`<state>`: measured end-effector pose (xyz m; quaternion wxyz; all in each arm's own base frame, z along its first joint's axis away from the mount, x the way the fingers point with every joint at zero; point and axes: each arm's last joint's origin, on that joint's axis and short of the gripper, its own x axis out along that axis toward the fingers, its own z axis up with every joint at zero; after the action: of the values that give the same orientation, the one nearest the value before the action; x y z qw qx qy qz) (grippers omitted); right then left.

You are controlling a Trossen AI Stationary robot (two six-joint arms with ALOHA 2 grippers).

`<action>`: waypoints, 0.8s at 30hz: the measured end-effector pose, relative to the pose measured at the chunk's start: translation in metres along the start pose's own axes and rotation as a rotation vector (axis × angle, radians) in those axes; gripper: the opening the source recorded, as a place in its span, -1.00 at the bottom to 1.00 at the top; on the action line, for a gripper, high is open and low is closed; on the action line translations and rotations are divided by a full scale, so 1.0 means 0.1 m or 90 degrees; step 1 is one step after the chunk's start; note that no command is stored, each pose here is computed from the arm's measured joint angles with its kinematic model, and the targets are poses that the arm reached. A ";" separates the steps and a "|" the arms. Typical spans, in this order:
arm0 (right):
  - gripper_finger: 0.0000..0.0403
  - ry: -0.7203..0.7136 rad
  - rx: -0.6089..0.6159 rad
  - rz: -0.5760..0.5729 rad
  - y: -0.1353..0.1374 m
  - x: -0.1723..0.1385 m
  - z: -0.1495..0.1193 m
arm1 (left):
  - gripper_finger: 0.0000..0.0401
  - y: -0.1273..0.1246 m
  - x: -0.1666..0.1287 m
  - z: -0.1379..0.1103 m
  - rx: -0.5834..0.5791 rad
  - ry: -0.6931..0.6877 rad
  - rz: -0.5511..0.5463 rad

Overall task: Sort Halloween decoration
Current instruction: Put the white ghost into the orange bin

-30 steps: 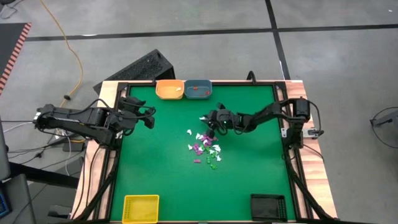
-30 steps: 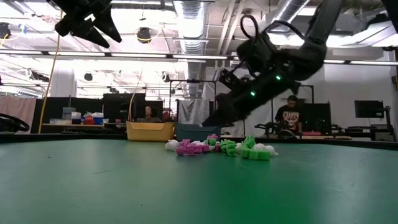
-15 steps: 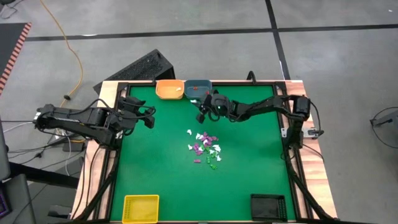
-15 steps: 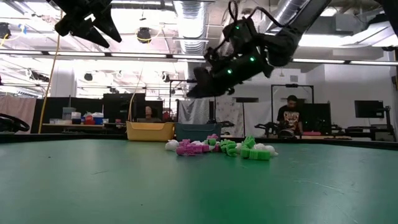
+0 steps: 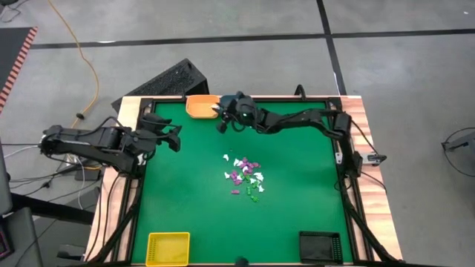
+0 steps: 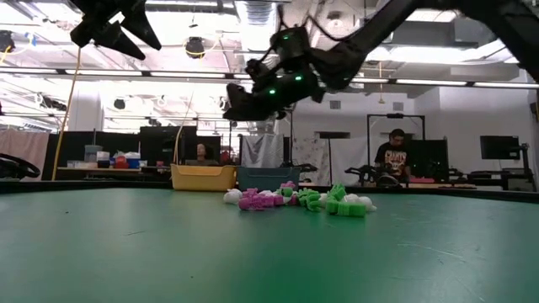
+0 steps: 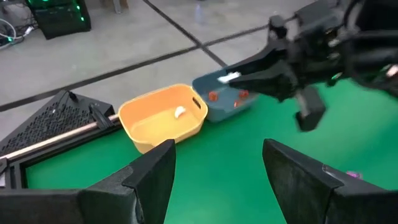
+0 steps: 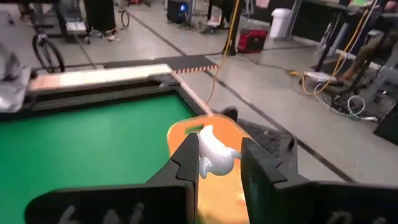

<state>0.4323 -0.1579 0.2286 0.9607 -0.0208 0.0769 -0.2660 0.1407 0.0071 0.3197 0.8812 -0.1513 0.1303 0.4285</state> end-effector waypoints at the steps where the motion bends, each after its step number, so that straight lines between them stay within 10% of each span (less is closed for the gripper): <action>1: -0.60 0.005 0.000 -0.002 -0.01 0.04 0.01 | 0.15 0.01 -0.01 0.01 0.000 -0.002 0.000; 24: -0.59 0.119 0.090 -0.044 -0.18 0.73 -0.17 | 0.15 0.13 -0.11 0.06 -0.008 -0.025 -0.010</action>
<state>0.4820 -0.2105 0.2031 0.9388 0.0691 0.1461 -0.3042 0.1239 0.0091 0.3274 0.8860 -0.1496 0.1090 0.4251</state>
